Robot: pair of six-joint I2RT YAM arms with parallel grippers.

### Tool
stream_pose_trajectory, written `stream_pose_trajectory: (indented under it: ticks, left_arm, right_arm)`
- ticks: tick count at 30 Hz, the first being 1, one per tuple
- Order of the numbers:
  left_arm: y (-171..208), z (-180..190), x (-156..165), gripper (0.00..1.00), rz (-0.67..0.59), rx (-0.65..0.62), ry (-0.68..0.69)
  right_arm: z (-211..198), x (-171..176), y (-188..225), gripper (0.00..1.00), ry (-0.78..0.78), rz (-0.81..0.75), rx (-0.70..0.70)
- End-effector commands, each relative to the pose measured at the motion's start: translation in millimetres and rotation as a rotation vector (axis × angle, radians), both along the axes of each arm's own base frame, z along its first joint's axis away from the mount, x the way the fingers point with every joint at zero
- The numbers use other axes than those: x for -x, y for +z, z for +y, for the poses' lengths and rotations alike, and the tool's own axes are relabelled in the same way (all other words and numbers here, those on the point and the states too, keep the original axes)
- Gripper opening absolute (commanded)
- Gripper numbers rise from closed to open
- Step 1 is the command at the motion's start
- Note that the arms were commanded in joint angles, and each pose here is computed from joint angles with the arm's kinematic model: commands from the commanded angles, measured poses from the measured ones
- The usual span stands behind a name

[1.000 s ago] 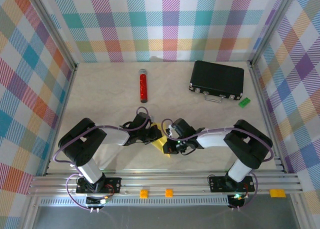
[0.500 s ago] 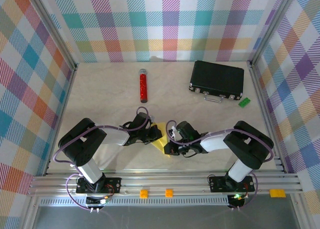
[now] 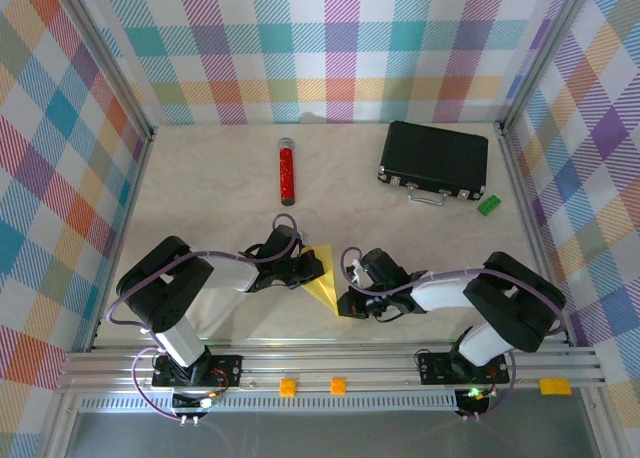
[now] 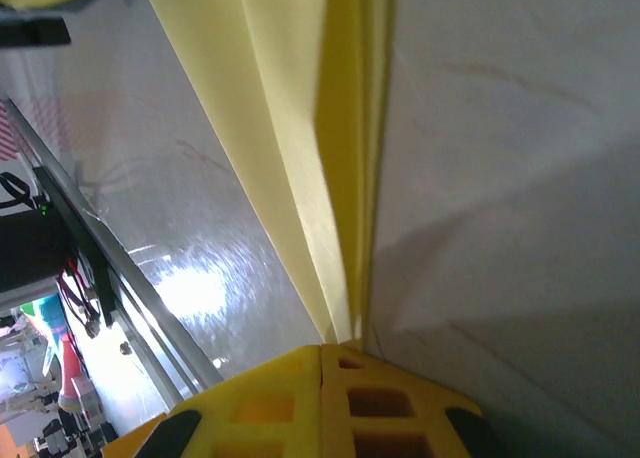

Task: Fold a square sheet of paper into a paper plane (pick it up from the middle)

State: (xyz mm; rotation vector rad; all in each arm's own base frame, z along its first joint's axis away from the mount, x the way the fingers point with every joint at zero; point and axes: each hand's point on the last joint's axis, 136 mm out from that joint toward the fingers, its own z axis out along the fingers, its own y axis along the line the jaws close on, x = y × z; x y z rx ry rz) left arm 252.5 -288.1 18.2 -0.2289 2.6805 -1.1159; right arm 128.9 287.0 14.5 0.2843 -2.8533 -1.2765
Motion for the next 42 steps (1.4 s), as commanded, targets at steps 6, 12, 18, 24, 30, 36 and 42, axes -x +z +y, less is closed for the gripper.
stream_pose_trajectory:
  ticks: [6,12,18,24,30,36,42]
  left_arm:
    - [-41.8,27.9,23.5,0.0,0.104,-0.143,0.023]
    - [-40.9,27.2,23.6,0.0,0.101,-0.138,0.021]
    - [-41.7,25.8,23.4,0.0,0.101,-0.132,0.018]
    - [-41.1,23.7,22.5,0.0,0.102,-0.124,0.016]
    - [-41.1,23.0,22.7,0.0,0.104,-0.122,0.013]
    - [-40.7,22.8,22.2,0.0,0.103,-0.123,0.013]
    - [-37.7,21.7,20.0,0.0,0.095,-0.13,0.004]
  right_arm:
    - [0.3,4.5,28.0,0.03,0.037,-0.007,-0.005]
    - [27.6,-30.3,59.7,0.02,0.0,-0.082,-0.052]
    - [39.8,-55.6,40.1,0.02,-0.052,-0.059,0.002]
    - [42.6,-64.2,26.0,0.02,-0.066,-0.03,0.026]
    - [43.2,-71.5,18.0,0.02,-0.071,-0.015,0.037]
    - [32.3,-62.7,-8.3,0.02,-0.074,0.038,0.104]
    - [14.2,-47.7,-24.2,0.03,-0.082,0.071,0.146]
